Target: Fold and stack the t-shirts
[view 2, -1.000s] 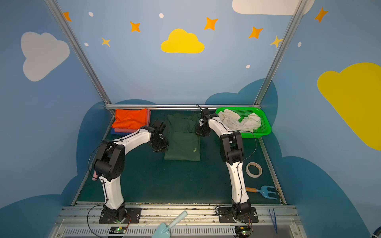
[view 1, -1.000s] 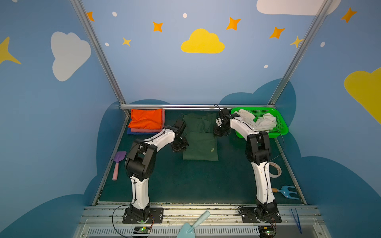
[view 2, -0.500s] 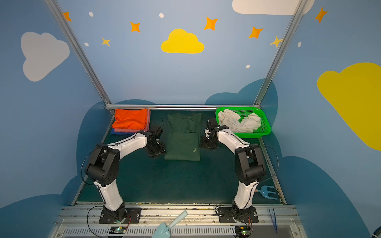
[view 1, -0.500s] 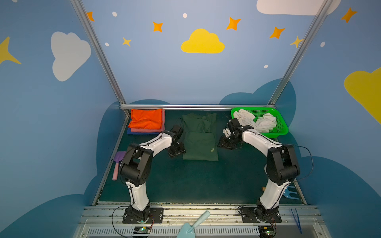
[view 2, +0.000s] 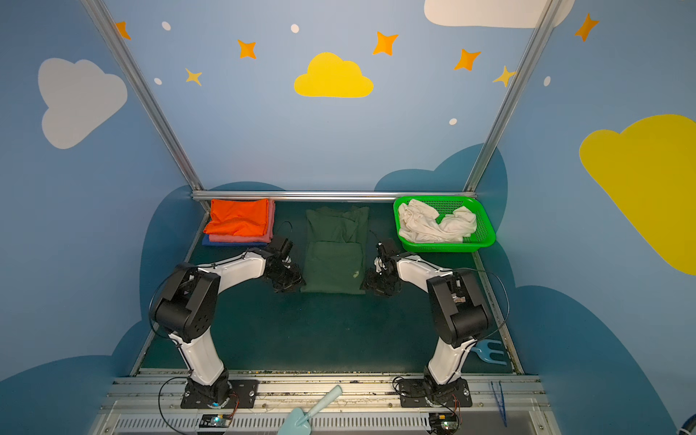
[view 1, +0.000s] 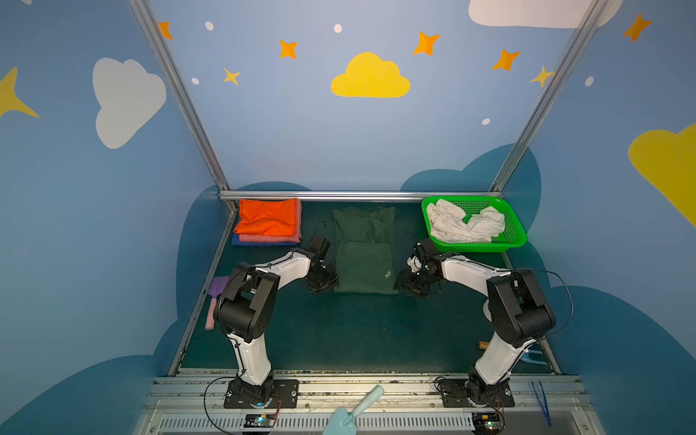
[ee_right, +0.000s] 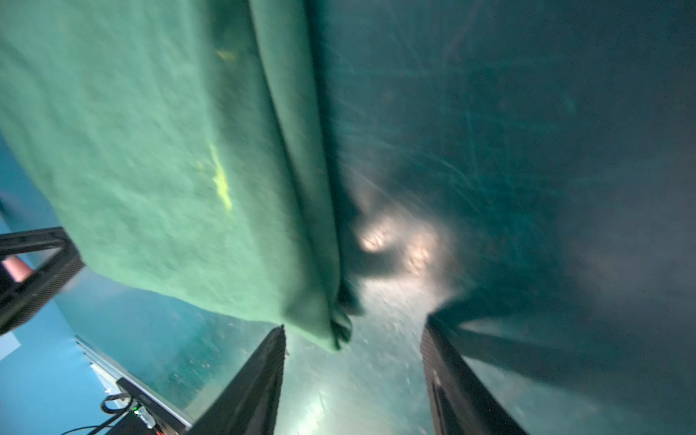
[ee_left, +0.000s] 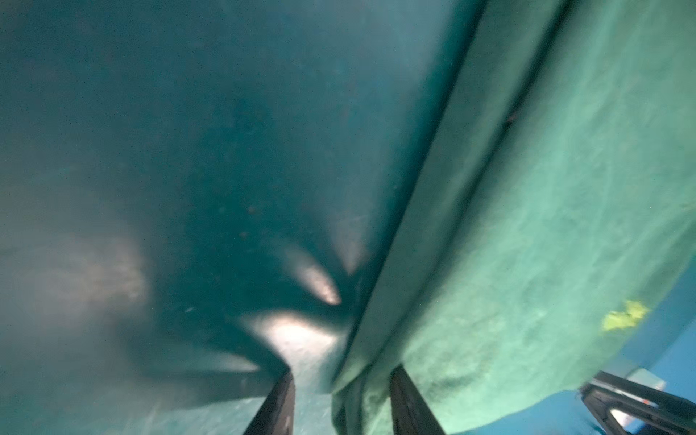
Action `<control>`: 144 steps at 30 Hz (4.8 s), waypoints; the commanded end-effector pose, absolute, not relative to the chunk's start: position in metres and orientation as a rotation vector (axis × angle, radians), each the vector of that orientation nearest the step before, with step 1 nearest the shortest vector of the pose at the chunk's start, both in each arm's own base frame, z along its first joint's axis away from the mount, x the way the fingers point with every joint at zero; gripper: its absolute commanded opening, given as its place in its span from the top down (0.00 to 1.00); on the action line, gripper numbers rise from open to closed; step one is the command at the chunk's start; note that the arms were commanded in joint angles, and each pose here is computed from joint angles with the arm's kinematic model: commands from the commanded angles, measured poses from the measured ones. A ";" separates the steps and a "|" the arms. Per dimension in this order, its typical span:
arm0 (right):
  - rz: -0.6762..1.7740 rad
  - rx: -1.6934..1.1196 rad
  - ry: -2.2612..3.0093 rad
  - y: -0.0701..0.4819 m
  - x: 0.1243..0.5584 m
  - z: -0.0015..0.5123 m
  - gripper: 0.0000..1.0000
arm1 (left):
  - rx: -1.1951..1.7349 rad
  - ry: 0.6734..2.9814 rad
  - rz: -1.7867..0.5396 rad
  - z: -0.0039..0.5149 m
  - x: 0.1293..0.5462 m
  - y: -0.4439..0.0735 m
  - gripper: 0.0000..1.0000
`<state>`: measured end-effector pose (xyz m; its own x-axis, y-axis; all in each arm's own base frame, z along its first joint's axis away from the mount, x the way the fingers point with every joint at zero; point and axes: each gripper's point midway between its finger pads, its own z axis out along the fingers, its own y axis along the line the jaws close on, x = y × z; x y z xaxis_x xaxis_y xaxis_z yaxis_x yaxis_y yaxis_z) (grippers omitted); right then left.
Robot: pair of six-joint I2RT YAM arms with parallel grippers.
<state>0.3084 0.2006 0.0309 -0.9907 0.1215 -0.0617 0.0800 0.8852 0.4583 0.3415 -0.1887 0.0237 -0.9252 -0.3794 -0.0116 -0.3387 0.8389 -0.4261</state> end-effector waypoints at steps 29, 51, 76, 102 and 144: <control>0.822 0.172 2.953 0.223 0.294 0.036 1.00 | -0.598 2.907 -0.727 0.037 0.320 -0.191 0.95; 0.736 0.087 2.894 0.210 0.187 0.076 1.00 | -0.527 2.842 -0.568 0.070 0.214 -0.173 0.95; 0.714 0.056 2.696 0.217 0.366 0.154 1.00 | -0.402 2.711 -0.552 0.147 0.390 -0.183 0.95; 0.874 0.043 2.702 0.229 0.440 0.134 1.00 | -0.403 2.704 -0.737 0.137 0.469 -0.189 0.95; 0.663 0.011 2.653 0.220 0.361 0.154 1.00 | -0.349 2.655 -0.543 0.149 0.388 -0.173 0.95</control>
